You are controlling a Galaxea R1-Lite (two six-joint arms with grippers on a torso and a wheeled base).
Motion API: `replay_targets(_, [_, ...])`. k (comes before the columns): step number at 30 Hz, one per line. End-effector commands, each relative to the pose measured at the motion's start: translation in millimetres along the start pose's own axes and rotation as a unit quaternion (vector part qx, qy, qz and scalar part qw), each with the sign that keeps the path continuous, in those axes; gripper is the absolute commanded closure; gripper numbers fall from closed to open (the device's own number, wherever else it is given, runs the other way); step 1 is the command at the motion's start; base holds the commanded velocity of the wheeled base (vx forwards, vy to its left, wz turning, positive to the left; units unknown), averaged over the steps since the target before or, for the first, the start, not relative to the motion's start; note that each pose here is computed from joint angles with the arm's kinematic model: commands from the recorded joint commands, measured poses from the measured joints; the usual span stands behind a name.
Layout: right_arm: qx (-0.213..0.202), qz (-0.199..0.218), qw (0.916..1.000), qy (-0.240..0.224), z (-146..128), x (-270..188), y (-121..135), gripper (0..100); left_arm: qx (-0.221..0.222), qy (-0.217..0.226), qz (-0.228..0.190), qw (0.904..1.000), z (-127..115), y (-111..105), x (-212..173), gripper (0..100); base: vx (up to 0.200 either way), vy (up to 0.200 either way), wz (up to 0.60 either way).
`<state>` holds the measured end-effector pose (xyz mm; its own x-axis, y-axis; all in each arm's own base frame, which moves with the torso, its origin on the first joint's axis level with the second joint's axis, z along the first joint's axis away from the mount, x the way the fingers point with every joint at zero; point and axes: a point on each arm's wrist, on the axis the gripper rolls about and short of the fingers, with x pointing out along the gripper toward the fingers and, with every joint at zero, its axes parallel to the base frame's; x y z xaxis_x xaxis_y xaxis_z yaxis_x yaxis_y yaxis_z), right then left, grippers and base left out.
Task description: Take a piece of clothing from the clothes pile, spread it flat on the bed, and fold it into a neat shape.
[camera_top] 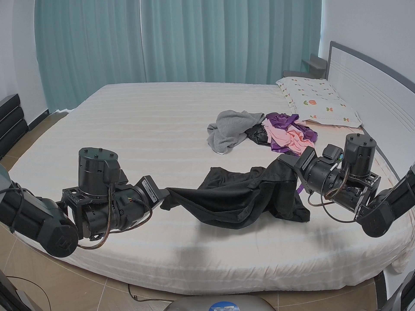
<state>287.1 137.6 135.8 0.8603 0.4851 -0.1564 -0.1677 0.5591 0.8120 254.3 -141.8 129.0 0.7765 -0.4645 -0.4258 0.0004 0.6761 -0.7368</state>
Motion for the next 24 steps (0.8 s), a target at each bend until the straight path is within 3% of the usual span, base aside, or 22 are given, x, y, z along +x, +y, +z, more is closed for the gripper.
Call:
replay_targets(1, [-0.001,-0.001,1.0000,-0.003,0.6,0.3,0.5,100,0.000,-0.003,-0.003,1.0000,1.1,-1.5,-2.9,100,0.000,0.200,0.00])
replay_targets(14, [-0.001,-0.003,1.0000,-0.004,0.6,1.8,0.2,100,0.000,-0.003,-0.008,1.0000,1.6,-2.5,-4.5,100,0.000,0.200,0.00])
replay_targets(24, [-0.002,-0.034,0.9993,-0.018,1.0,8.0,-3.8,100,0.000,-0.004,-0.009,1.0000,1.8,-2.7,-4.0,100,0.000,0.200,0.00])
